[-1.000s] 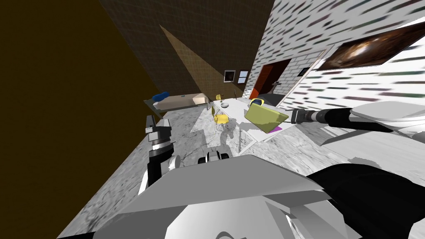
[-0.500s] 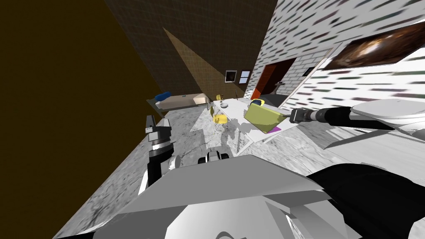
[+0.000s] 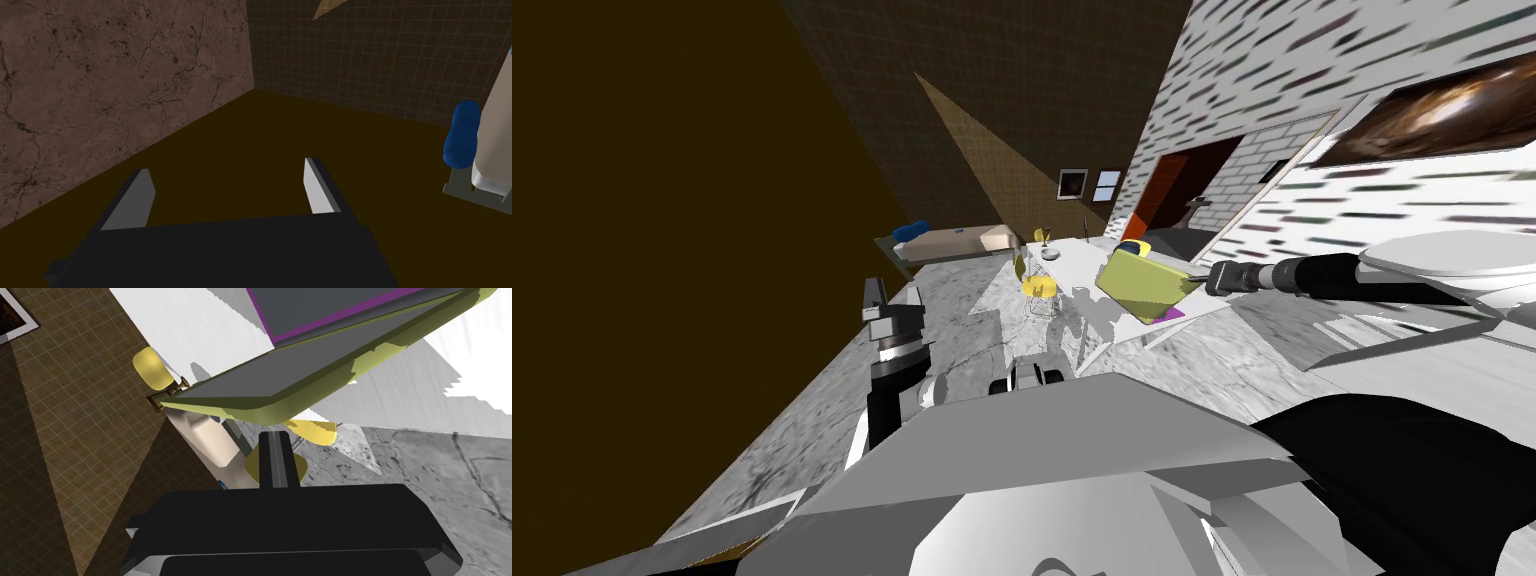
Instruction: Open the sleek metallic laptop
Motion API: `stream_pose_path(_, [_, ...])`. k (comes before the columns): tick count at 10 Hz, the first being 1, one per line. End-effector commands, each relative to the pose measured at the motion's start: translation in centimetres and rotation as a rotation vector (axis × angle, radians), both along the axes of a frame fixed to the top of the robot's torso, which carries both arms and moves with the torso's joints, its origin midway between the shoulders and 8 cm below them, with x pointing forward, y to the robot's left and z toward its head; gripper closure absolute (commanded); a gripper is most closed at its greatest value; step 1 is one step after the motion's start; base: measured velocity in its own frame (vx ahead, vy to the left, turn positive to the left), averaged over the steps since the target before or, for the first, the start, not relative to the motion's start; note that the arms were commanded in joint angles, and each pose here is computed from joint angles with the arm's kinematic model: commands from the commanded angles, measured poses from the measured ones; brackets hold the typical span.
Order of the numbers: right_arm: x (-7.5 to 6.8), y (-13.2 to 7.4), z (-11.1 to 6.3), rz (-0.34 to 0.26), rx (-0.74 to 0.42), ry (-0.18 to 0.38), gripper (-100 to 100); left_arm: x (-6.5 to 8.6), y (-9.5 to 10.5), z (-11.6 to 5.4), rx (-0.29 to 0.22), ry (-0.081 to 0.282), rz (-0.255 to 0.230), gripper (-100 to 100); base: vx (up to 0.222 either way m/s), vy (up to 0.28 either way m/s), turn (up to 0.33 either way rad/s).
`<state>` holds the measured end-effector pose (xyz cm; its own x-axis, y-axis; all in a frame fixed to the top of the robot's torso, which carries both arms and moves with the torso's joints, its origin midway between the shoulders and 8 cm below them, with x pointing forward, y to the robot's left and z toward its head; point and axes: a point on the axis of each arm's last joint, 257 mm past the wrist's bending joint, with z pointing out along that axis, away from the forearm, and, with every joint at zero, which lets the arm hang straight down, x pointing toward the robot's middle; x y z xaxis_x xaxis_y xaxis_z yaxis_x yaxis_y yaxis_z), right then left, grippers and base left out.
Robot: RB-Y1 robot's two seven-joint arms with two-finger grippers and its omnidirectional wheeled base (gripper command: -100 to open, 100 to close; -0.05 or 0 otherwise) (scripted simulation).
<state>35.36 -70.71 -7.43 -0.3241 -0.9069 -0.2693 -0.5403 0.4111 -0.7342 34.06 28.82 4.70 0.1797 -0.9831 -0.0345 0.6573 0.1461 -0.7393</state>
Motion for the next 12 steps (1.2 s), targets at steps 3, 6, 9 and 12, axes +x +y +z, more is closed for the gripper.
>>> stream_pose_path(3, [0.0, 0.9, 0.0, -0.022, 0.078, 0.009, 100, 0.0, 0.0, 0.0, 0.000, 0.000, 0.000, 0, -0.046, -0.101, 0.053])
stream_pose_path(6, [0.1, 0.4, -0.7, -0.005, 0.011, -0.002, -100, 0.0, 0.0, 0.0, 0.000, 0.000, 0.000, 0, -0.052, -0.021, 0.063])
stream_pose_path(9, [0.3, -0.1, -1.2, 0.011, -0.056, -0.012, -100, 0.0, 0.0, 0.0, 0.000, 0.000, 0.000, 0, -0.056, -0.016, 0.060])
stream_pose_path(12, [0.4, -0.6, -1.8, 0.029, -0.129, -0.023, -100, 0.0, 0.0, 0.0, 0.000, 0.000, 0.000, 0, -0.066, -0.024, 0.065])
